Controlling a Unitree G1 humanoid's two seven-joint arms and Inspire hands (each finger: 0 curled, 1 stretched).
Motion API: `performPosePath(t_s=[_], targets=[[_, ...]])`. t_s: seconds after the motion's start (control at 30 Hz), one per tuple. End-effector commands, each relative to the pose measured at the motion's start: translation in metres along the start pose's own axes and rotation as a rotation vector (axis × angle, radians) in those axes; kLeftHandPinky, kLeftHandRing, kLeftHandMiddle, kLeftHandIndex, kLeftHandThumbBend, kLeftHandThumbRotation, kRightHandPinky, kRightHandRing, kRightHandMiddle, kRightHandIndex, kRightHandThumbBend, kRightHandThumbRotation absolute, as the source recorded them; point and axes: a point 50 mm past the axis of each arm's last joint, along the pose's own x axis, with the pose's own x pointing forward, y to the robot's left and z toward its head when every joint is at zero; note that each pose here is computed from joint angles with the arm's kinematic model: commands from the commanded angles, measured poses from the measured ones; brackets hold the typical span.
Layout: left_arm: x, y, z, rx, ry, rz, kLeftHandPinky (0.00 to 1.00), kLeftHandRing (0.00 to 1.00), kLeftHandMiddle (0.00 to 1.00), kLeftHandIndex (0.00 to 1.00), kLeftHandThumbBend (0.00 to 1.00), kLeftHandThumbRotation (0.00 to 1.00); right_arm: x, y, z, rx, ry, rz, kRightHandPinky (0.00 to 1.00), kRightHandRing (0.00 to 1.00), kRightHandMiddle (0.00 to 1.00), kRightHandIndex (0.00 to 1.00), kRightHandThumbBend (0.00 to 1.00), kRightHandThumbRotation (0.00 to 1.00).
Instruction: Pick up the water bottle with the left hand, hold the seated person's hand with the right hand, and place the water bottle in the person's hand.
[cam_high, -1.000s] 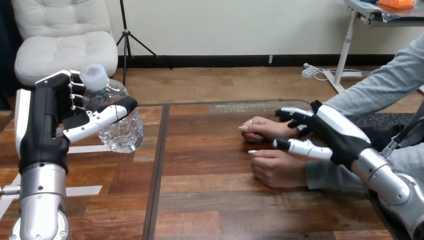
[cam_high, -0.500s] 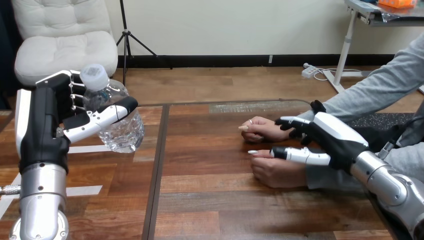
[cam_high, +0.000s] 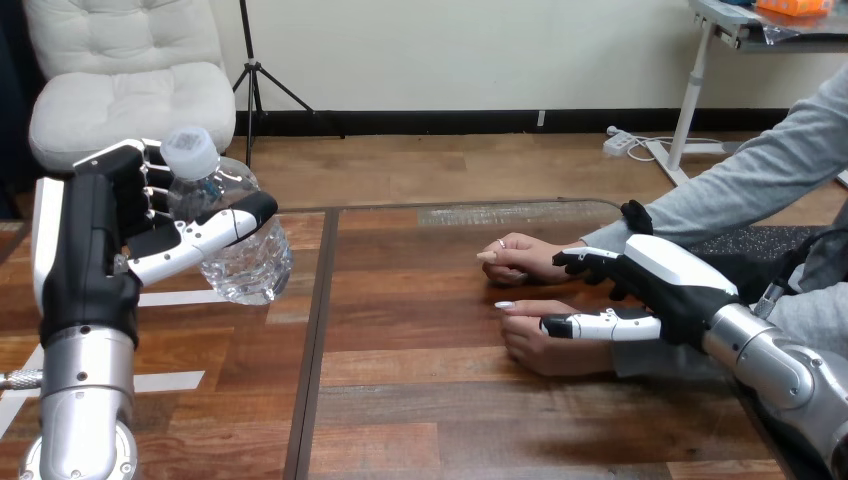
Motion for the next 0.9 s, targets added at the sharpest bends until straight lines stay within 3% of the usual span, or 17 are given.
performPosePath(t_s=[0.0, 0.6, 0.87], targets=[[0.0054, 0.0017, 0.0240, -0.040, -0.129, 0.017, 0.28, 0.34, 0.39, 0.40, 0.72, 0.00, 0.0110, -0.0478, 0.0148, -0.074, -0.041, -0.101, 0.73, 0.84, 0.87, 0.88, 0.97, 0.86], [0.0038, 0.0031, 0.0216, -0.040, -0.127, 0.012, 0.29, 0.34, 0.39, 0.40, 0.71, 0.00, 0.0118, -0.0527, 0.0137, -0.118, -0.020, -0.058, 0.73, 0.85, 0.87, 0.88, 1.00, 0.82], [0.0042, 0.0046, 0.0202, -0.042, -0.134, 0.004, 0.29, 0.34, 0.39, 0.40, 0.71, 0.00, 0.0121, -0.0553, 0.0138, -0.140, -0.013, -0.041, 0.75, 0.85, 0.87, 0.87, 0.99, 0.74]])
